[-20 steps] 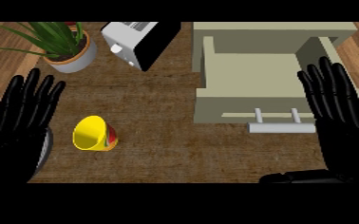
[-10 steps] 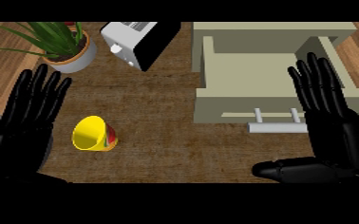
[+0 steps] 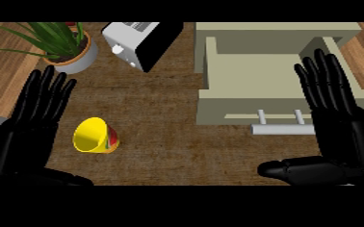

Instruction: Pick up the cup, place it into the drawer and close the drawer

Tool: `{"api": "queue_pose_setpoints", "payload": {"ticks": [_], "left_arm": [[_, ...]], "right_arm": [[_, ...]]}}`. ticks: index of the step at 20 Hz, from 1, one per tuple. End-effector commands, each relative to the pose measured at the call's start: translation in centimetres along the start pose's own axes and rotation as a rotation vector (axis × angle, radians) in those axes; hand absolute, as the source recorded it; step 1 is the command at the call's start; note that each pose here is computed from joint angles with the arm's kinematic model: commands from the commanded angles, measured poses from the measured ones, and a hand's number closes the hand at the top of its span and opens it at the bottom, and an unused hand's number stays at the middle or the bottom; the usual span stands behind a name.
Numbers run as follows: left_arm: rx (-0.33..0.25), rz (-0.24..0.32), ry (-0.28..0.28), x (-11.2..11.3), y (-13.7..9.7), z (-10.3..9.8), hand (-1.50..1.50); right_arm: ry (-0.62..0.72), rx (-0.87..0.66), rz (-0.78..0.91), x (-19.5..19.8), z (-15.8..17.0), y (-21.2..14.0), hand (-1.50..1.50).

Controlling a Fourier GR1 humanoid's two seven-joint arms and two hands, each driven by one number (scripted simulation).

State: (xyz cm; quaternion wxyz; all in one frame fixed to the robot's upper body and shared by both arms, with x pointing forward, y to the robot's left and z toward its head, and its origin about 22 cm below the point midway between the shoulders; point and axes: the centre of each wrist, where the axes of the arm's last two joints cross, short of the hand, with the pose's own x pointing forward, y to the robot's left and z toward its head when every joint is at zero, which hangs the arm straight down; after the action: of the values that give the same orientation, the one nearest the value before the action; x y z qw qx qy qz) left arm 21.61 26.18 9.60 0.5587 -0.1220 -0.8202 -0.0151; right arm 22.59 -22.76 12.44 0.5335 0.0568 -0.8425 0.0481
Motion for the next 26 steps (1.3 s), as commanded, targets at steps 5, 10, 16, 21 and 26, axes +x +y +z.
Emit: {"api": "queue_pose_setpoints", "payload": {"ticks": [5, 10, 16, 21, 26], "left_arm": [[0.031, -0.019, 0.062, -2.7, 1.6, 1.8, -1.5], [0.085, -0.023, 0.121, -3.9, 3.2, 3.6, -1.5], [0.135, -0.07, 0.139, -5.7, 4.7, 3.0, -1.5], [0.13, -0.081, 0.16, -8.0, 4.9, 6.1, -1.5], [0.144, -0.093, 0.197, -10.4, 7.1, 6.6, -1.5]], "right_arm": [[-0.016, -0.007, -0.002, -0.1, -1.2, -0.5, -1.5], [-0.013, -0.017, 0.015, 0.4, 0.2, 0.3, -1.5], [-0.011, -0.004, -0.002, 1.4, -1.4, -0.1, -1.5], [-0.005, -0.008, -0.004, 0.7, -1.0, -0.1, -1.5], [0.007, 0.013, 0.007, 0.9, -1.0, -1.5, -1.5]]}}
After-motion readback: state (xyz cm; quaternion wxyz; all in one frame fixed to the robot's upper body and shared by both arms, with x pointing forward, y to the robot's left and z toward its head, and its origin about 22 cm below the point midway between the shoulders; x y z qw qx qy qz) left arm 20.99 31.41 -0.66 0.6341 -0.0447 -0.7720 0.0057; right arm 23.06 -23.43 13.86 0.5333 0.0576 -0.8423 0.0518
